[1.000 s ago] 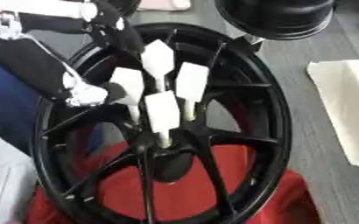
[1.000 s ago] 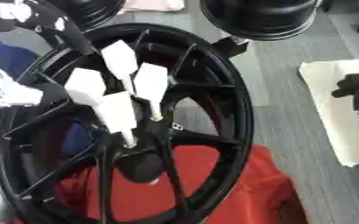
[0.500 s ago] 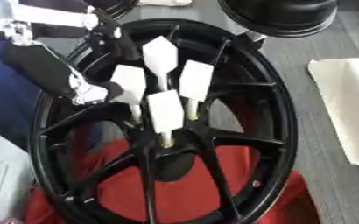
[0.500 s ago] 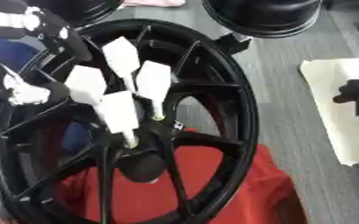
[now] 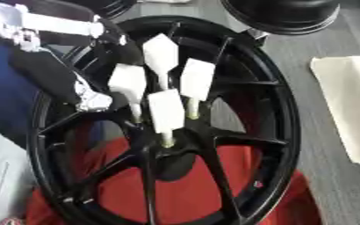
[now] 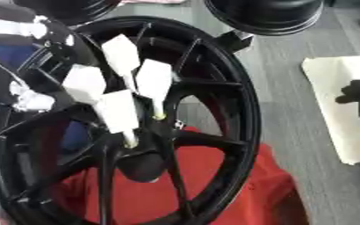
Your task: Pull the pin out of the wheel hub.
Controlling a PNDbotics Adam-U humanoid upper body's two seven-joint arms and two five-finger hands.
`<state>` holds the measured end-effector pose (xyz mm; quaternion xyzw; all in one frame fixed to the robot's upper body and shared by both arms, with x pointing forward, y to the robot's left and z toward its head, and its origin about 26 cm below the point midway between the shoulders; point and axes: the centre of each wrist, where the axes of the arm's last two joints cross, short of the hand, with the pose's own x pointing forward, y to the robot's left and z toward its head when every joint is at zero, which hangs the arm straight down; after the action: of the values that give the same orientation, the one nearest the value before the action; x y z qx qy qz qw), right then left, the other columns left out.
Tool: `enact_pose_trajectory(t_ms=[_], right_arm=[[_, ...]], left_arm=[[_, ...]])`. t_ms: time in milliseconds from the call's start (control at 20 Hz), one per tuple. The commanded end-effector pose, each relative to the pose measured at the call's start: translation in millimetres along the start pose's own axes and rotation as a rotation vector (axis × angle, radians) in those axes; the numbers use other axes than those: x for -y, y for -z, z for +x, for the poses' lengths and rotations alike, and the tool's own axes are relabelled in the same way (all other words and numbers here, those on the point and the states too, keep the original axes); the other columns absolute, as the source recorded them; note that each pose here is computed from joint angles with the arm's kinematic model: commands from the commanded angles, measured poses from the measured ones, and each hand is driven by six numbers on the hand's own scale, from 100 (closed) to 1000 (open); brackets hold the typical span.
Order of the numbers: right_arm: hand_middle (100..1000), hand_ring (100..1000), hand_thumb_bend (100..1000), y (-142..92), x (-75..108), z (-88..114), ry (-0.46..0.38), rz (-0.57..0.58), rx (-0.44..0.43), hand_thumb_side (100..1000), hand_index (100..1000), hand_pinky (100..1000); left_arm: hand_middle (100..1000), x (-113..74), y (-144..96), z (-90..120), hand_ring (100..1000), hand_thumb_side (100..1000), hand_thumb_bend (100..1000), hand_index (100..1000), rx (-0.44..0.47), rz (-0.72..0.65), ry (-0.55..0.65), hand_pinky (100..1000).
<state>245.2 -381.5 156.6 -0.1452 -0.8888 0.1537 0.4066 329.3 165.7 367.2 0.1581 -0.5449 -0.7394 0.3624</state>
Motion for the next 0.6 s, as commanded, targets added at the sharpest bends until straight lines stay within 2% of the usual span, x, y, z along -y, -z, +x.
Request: enact_pose_trajectory(t_ms=[50,600], right_arm=[[660,665,100,3.6,1.6,6.2,-0.014,0.007,0.021,550,757,840],[661,666,100,2.9,0.3,5.6,-0.006,0.002,0.020,552,758,841]], left_arm=[[820,-5.9,-2.9,-4.4,878,329,294,892,-0.058,-0.020,-0.021,846],[803,-2.0,4.3,-10.6,862,324,235,874,-0.040,-0.038,-0.010,829]])
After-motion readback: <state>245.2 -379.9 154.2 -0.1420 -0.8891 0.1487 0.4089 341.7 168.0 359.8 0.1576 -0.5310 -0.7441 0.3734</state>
